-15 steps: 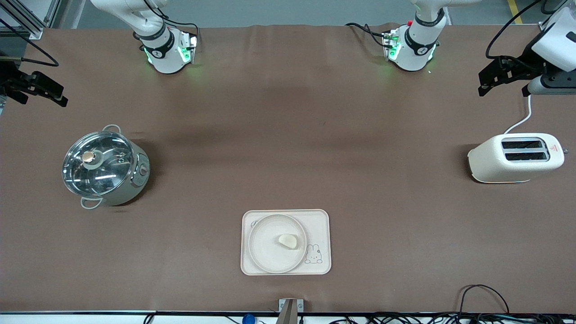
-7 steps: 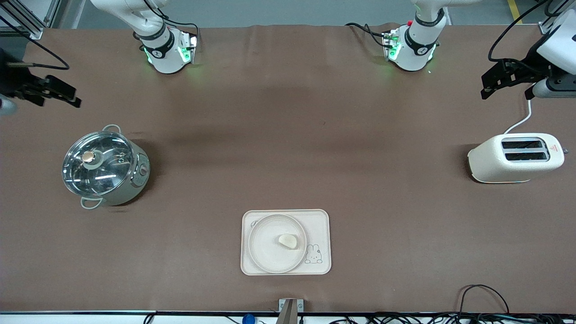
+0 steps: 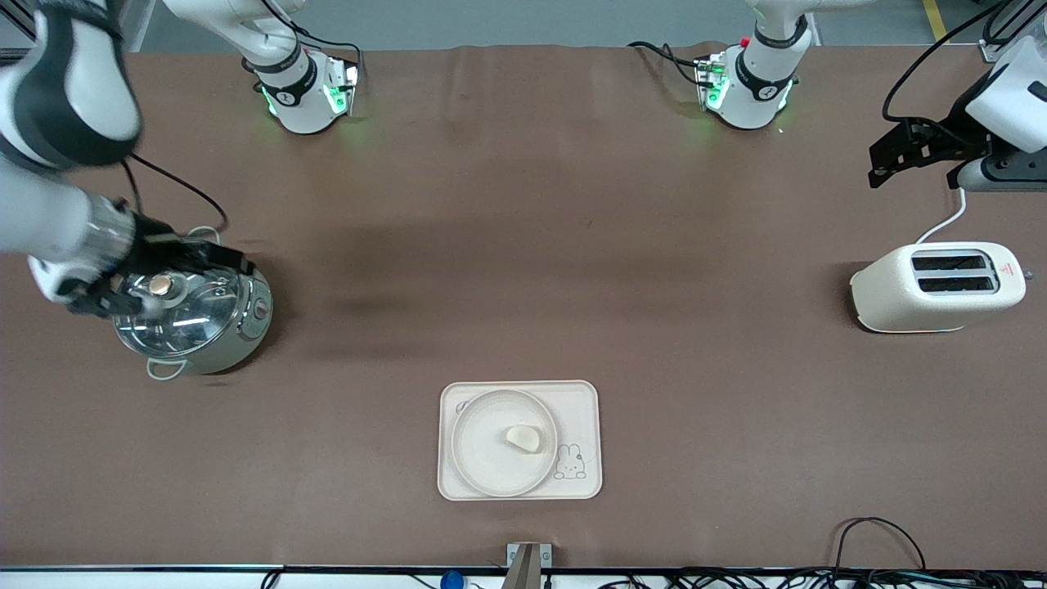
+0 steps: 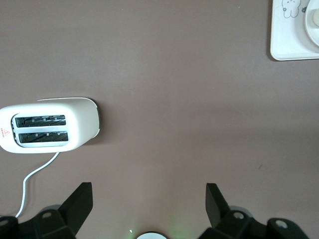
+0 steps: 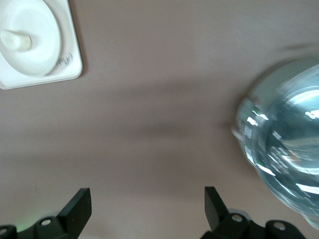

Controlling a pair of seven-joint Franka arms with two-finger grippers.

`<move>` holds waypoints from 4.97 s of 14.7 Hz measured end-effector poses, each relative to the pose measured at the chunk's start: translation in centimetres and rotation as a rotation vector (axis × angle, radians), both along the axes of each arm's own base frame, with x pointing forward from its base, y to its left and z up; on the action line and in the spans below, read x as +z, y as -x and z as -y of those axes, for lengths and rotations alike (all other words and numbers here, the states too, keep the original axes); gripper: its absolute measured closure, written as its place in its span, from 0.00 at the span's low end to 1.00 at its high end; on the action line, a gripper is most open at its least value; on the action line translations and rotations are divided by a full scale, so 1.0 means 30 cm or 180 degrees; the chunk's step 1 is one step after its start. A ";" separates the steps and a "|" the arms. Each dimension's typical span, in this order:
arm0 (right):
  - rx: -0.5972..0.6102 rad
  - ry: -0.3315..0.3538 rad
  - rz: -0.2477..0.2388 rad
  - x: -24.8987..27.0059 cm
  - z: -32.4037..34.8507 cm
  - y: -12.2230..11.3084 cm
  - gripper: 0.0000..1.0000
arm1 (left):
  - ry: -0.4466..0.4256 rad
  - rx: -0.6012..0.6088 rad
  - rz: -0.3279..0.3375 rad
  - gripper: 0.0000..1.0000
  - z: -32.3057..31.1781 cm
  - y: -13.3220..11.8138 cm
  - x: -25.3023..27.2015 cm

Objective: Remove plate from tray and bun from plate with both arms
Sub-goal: 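Move the right gripper past the pot toward the white plate on the tray, then grasp the plate rim with the right gripper and lift it, then carry the plate off the tray and set it down beyond it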

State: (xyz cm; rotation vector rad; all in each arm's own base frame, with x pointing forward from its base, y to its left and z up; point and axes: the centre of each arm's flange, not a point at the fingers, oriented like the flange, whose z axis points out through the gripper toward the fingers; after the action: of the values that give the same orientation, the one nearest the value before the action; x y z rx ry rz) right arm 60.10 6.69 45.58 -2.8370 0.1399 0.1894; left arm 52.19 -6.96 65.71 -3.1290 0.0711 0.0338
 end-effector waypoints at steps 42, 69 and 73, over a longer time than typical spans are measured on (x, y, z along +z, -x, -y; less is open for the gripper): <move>-0.0676 -0.0508 0.0863 -0.940 -0.871 -0.357 0.89 | 0.0018 0.0183 0.0033 0.00 -0.107 -0.042 -0.005; -0.0400 -0.0374 0.0301 -0.831 -0.881 0.248 0.95 | 0.0028 0.0239 0.0071 0.00 -0.140 -0.064 0.000; -0.0386 -0.0308 0.0318 -0.874 -0.897 0.313 0.91 | 0.0030 0.0239 0.0102 0.00 -0.139 -0.063 0.016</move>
State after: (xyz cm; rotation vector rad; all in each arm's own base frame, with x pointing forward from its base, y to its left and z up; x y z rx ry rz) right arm 50.72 33.61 19.35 -2.7247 0.2726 0.0276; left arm 54.08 -2.77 66.18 -3.1391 -0.0465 -0.0161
